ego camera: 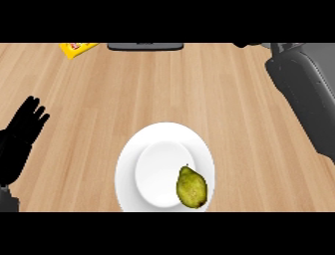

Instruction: Pick the squash from the plate and place it in the cardboard box

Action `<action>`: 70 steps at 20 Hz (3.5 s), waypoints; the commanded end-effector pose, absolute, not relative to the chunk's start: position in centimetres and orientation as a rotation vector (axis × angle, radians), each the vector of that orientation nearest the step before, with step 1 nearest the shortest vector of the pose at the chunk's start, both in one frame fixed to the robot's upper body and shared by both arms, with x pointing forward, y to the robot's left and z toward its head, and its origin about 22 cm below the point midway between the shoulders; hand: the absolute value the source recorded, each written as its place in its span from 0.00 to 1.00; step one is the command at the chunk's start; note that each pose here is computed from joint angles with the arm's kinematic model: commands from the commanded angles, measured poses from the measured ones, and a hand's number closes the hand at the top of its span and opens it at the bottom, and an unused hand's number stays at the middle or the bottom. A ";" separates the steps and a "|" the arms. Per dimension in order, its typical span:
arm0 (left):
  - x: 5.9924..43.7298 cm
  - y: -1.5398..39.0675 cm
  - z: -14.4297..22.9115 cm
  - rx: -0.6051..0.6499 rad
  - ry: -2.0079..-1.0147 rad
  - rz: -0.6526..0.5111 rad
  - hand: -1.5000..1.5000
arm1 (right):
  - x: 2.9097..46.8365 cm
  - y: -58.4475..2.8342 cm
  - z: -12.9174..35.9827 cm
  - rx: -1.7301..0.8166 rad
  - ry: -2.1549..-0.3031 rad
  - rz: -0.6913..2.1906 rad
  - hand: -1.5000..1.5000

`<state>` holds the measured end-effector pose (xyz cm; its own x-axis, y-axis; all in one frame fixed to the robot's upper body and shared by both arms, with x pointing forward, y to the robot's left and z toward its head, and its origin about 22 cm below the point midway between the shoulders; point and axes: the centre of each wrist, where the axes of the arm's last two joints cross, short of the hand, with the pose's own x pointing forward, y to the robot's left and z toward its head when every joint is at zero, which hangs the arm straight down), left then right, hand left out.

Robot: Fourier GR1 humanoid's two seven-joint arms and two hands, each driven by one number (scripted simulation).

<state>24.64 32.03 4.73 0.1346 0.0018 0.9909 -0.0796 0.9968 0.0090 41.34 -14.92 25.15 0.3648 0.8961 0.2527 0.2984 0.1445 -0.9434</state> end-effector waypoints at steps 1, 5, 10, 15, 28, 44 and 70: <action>24.9 32.8 5.1 0.053 -1.429 0.041 0.50 | 40.8 -16.9 27.4 -1.509 -1.106 0.510 1.00; 25.1 31.9 5.2 0.044 -1.439 0.046 0.50 | 41.5 -19.7 28.7 -1.536 -1.100 0.417 1.00; 25.0 32.0 7.4 0.055 -1.435 0.038 0.50 | 41.3 -23.4 28.0 -1.558 -1.006 0.500 1.00; 25.0 31.5 6.6 0.046 -1.463 0.049 0.50 | 42.1 -28.7 27.1 -1.543 -1.072 0.492 1.00; 24.2 30.5 5.2 0.033 -1.445 0.044 0.50 | 42.9 -33.8 16.8 -1.391 -1.044 0.483 1.00; 23.7 31.4 5.6 0.043 -1.449 0.046 0.50 | 42.0 -36.8 13.6 -1.188 -1.235 0.111 0.00; 24.3 33.6 6.2 0.065 -1.444 0.065 0.50 | 24.6 -51.0 16.2 -1.041 -1.442 -0.278 0.00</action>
